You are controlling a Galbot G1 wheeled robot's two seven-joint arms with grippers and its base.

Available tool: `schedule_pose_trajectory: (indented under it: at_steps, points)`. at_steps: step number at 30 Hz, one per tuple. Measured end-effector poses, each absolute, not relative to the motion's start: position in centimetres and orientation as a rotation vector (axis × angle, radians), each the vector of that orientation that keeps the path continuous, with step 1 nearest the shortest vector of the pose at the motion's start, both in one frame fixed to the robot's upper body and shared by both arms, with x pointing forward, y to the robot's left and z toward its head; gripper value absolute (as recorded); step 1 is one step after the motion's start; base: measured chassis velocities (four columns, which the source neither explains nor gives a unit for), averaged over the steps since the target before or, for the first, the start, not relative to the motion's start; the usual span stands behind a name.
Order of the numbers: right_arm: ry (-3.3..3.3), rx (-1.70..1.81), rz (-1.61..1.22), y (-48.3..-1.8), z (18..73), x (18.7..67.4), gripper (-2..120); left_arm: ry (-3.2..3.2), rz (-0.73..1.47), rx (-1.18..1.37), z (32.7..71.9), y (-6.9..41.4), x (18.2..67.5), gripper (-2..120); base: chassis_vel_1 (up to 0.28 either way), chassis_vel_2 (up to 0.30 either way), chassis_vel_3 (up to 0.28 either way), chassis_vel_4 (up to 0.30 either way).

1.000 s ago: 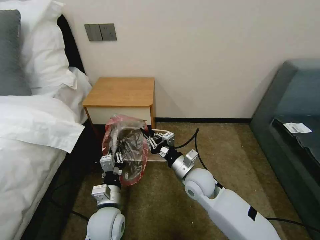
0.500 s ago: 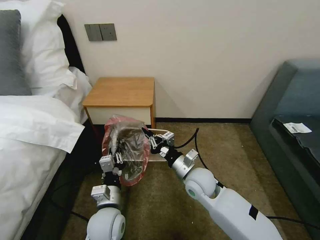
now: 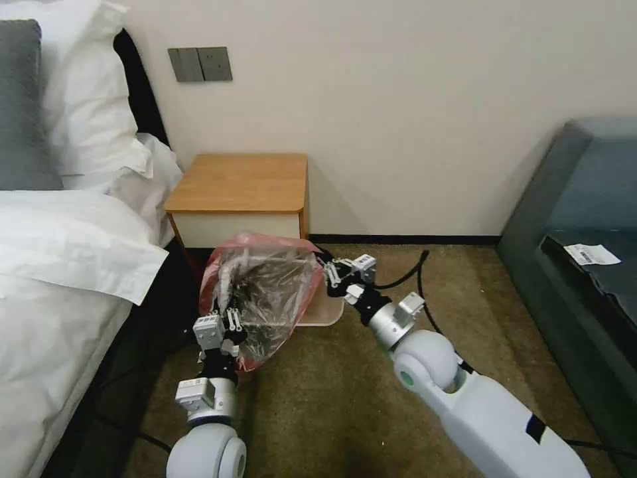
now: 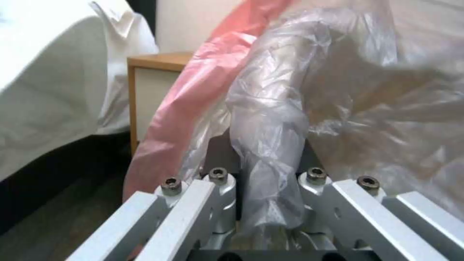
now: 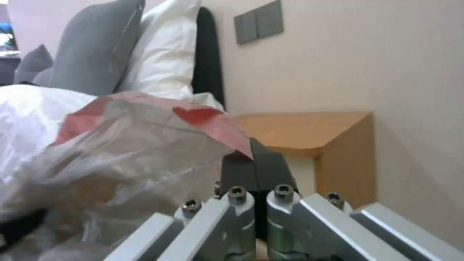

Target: Pick up the garbage bag from the table and place it over the trash can.

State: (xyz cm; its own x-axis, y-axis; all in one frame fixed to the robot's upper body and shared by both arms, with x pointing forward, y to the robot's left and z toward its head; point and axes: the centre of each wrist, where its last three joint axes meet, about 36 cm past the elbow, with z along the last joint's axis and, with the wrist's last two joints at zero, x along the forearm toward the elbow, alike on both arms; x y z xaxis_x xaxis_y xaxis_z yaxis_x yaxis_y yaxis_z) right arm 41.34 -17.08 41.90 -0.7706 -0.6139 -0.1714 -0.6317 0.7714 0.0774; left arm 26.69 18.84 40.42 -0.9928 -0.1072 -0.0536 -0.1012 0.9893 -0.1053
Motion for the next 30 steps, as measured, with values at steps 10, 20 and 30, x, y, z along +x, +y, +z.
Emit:
schedule_pose_trajectory:
  at_steps: [10, 20, 30]
  points:
    - [2.834, -0.950, 0.127, -20.5, 42.3, 40.9, 0, 3.026, -0.236, -0.138, 43.6, 19.1, 25.5, 12, 0.000, 0.000, 0.000, 0.000]
    - [2.842, -0.933, 0.086, -22.0, 42.3, 40.7, 0, 3.019, -0.488, -0.106, 46.8, 19.0, 24.7, 12, 0.000, 0.000, 0.000, 0.000]
    - [2.844, -0.946, 0.109, -21.6, 41.6, 38.7, 0, 2.989, -0.793, -0.182, 48.6, 19.5, 25.6, 12, 0.000, 0.000, 0.000, 0.000]
